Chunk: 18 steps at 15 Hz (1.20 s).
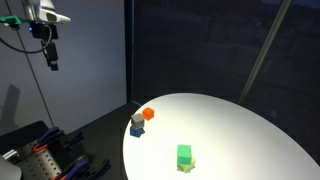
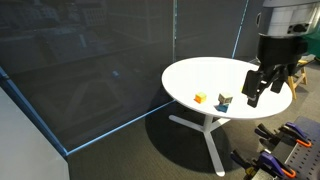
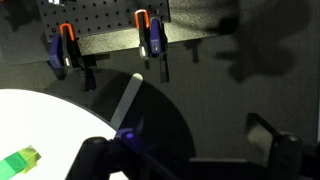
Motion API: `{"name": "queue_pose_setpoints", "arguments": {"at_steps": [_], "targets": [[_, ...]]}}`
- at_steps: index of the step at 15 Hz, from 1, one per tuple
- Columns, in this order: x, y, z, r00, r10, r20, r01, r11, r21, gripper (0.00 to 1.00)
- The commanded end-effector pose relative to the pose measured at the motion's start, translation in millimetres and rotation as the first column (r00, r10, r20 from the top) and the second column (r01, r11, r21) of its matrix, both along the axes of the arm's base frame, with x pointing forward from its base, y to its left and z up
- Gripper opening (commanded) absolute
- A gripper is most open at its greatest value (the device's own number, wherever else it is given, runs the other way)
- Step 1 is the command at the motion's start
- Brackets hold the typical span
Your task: Put the grey block on the table
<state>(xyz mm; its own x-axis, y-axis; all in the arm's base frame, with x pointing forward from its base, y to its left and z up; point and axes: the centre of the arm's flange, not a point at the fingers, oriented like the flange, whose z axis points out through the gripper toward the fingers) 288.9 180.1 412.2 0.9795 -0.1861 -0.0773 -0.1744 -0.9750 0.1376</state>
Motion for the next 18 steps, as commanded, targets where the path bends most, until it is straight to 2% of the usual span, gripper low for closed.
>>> {"name": "queue_pose_setpoints", "arguments": {"at_steps": [1,7,10,13,18], "targets": [[9,-9,11,0.999,-0.036,0.033,0.034,0.999,0.035,1.00],[29,-30,23,0.985,-0.132,0.109,0.122,0.988,0.095,1.00],[42,-44,27,0.968,-0.215,0.126,0.204,0.974,0.100,1.00],[55,-60,32,0.938,-0.322,0.131,0.308,0.945,0.114,1.00],[76,-94,40,0.870,-0.476,0.126,0.459,0.877,0.145,1.00]]}}
